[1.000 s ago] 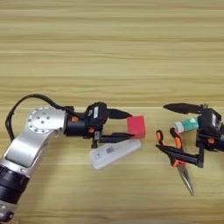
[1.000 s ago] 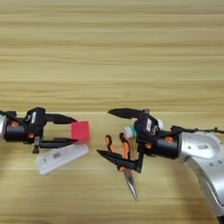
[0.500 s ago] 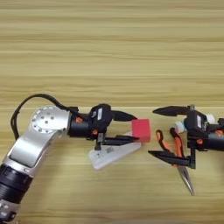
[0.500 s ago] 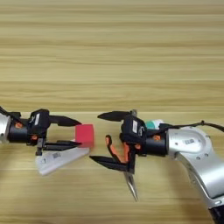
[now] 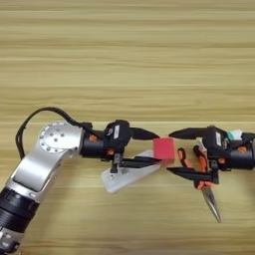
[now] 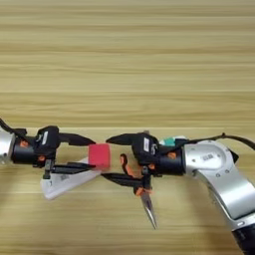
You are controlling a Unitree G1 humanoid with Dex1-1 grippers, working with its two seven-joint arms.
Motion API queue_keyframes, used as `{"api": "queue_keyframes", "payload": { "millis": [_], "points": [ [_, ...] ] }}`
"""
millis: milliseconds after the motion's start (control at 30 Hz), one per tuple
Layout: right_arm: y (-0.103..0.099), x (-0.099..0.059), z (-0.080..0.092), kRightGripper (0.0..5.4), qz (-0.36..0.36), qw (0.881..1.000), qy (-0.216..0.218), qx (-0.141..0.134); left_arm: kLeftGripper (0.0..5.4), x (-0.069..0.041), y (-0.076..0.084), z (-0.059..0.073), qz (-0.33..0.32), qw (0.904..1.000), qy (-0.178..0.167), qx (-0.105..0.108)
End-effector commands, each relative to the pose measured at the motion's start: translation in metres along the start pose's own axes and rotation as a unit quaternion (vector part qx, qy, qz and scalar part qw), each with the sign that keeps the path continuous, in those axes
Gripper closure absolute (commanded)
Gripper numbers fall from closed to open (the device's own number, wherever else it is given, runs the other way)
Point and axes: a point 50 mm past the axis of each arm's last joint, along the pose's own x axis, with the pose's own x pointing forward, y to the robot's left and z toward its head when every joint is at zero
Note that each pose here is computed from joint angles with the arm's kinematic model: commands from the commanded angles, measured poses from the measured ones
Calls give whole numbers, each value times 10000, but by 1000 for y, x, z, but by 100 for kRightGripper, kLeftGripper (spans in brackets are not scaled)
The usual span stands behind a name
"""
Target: Move the objects on the table
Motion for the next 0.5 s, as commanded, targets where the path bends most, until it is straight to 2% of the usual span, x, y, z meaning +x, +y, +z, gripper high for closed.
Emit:
{"api": "queue_keyframes", "payload": {
  "millis": [33, 200, 267, 500],
  "points": [
    [0, 2, 1, 206, 69, 9999, 19, -87, 316, 1, 3, 7, -29, 9999, -37, 160],
    [1, 5, 1, 283, 109, 9999, -4, -83, 316, 0, 4, 6, -19, 9998, 11, 200],
    [1, 6, 1, 298, 127, 9999, -17, -81, 316, 1, 4, 6, -23, 9998, 8, 203],
    [2, 7, 2, 302, 149, 9999, -42, -72, 316, 1, 3, 6, -30, 9998, 0, 212]
  ]
}}
